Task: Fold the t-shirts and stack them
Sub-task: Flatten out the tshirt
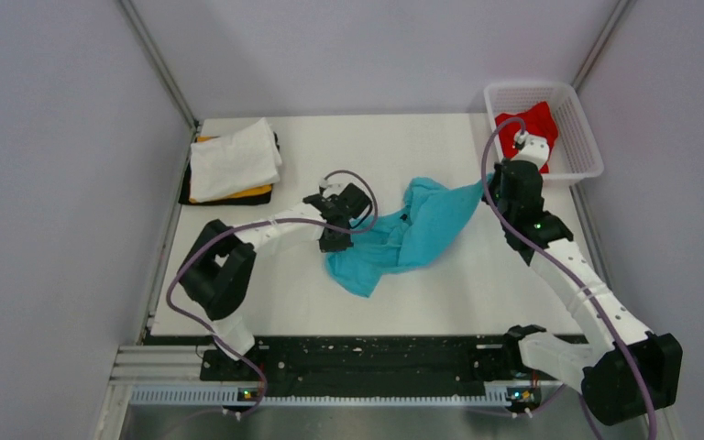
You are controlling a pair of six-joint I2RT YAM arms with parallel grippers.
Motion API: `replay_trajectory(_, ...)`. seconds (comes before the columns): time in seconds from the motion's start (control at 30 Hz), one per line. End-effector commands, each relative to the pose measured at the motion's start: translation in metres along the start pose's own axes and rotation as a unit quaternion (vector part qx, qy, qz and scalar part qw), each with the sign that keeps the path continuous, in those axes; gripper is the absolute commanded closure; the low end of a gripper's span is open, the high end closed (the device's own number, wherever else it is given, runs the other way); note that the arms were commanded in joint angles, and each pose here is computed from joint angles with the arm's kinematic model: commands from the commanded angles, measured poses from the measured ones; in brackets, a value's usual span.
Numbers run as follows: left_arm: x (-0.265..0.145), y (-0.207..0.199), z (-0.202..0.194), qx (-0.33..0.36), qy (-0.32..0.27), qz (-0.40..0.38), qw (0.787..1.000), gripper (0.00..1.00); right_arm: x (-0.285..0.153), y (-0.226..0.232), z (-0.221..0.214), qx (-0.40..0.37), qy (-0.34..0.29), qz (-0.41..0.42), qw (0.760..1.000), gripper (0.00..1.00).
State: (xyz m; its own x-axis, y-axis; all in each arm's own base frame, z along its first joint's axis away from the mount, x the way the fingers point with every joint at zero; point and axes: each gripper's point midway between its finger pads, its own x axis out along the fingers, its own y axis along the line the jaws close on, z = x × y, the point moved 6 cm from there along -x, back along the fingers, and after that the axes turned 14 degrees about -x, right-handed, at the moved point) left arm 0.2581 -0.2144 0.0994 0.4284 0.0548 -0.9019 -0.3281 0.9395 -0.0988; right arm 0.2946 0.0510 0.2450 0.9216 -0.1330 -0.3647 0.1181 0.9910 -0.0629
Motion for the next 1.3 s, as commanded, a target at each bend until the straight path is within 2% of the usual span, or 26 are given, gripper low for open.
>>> replay_trajectory(0.0,-0.109,0.012,0.097,-0.102,-0.214,-0.062,0.969,1.00,-0.021,-0.012,0.085,0.031,-0.127,-0.009,0.991,1.00)
replay_trajectory(0.2,-0.245,0.073,0.177,-0.202,-0.380,-0.138,0.892,1.00,-0.069,-0.037,0.161,0.029,-0.238,-0.048,0.970,1.00)
replay_trajectory(0.33,-0.317,0.105,0.194,-0.228,-0.470,-0.177,0.834,1.00,-0.105,-0.048,0.205,0.030,-0.299,-0.050,0.952,1.00)
replay_trajectory(0.5,-0.370,0.125,0.200,-0.235,-0.521,-0.205,0.795,1.00,-0.143,-0.047,0.239,0.026,-0.362,0.002,0.932,1.00)
replay_trajectory(0.67,-0.392,0.120,0.218,-0.225,-0.555,-0.213,0.772,1.00,-0.145,-0.042,0.256,0.009,-0.375,0.014,0.927,1.00)
replay_trajectory(0.8,-0.377,0.091,0.254,-0.199,-0.537,-0.217,0.791,1.00,-0.112,-0.036,0.261,-0.006,-0.359,-0.009,0.933,1.00)
replay_trajectory(0.97,-0.344,0.064,0.322,-0.178,-0.512,-0.215,0.812,1.00,-0.051,-0.022,0.272,-0.052,-0.349,-0.044,0.935,1.00)
replay_trajectory(1.07,-0.330,0.052,0.361,-0.179,-0.511,-0.214,0.813,1.00,-0.009,-0.021,0.286,-0.068,-0.334,-0.060,0.938,1.00)
replay_trajectory(1.17,-0.336,0.045,0.389,-0.177,-0.519,-0.283,0.787,1.00,0.015,-0.022,0.311,-0.060,-0.340,-0.065,0.936,1.00)
replay_trajectory(1.27,-0.355,0.044,0.403,-0.169,-0.542,-0.344,0.748,1.00,0.025,-0.023,0.333,-0.047,-0.357,-0.053,0.931,1.00)
